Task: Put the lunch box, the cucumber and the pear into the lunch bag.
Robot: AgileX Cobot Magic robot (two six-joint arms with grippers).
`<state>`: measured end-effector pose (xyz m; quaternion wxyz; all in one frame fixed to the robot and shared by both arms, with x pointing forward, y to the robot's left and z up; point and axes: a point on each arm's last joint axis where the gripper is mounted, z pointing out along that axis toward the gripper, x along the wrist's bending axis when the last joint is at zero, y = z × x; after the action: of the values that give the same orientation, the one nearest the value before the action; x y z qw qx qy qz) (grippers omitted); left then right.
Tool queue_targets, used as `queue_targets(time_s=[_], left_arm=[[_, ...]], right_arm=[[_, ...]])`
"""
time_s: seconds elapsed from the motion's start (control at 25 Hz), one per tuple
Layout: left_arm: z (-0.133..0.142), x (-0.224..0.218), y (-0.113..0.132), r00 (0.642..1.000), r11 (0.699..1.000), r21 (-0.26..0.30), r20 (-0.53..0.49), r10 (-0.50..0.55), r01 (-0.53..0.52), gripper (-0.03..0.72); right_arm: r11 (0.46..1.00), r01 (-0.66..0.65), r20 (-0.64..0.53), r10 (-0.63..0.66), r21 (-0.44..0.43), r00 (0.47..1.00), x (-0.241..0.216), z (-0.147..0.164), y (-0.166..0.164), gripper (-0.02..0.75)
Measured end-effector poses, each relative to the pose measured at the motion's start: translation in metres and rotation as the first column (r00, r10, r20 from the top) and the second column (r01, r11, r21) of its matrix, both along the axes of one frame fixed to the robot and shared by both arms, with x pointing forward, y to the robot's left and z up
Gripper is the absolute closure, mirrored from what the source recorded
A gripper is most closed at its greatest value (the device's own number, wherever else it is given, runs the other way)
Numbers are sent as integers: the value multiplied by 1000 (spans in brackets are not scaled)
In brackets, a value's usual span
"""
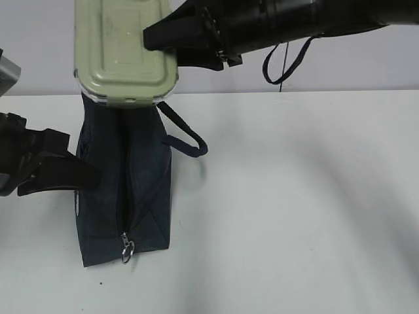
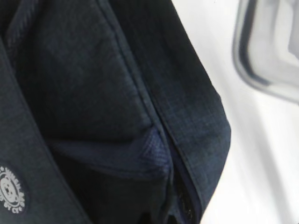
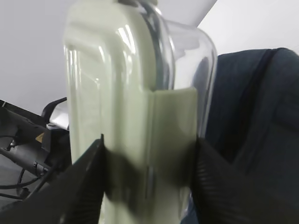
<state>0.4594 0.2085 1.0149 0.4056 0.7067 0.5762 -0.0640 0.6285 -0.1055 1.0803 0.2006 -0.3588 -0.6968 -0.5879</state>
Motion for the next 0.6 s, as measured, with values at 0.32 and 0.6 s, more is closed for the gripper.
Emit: queue_targets(time_s=[0.32,0.6], left_arm=[[0,0,0,1000,1000,0,1,3,-3,703],[0,0,0,1000,1000,0,2,4,-4,703]], right_arm=[[999,-1,-86,-3,-47,996,13,-46,15,346],[977,-25,-85,7,-211,996,15,-70,11,346]])
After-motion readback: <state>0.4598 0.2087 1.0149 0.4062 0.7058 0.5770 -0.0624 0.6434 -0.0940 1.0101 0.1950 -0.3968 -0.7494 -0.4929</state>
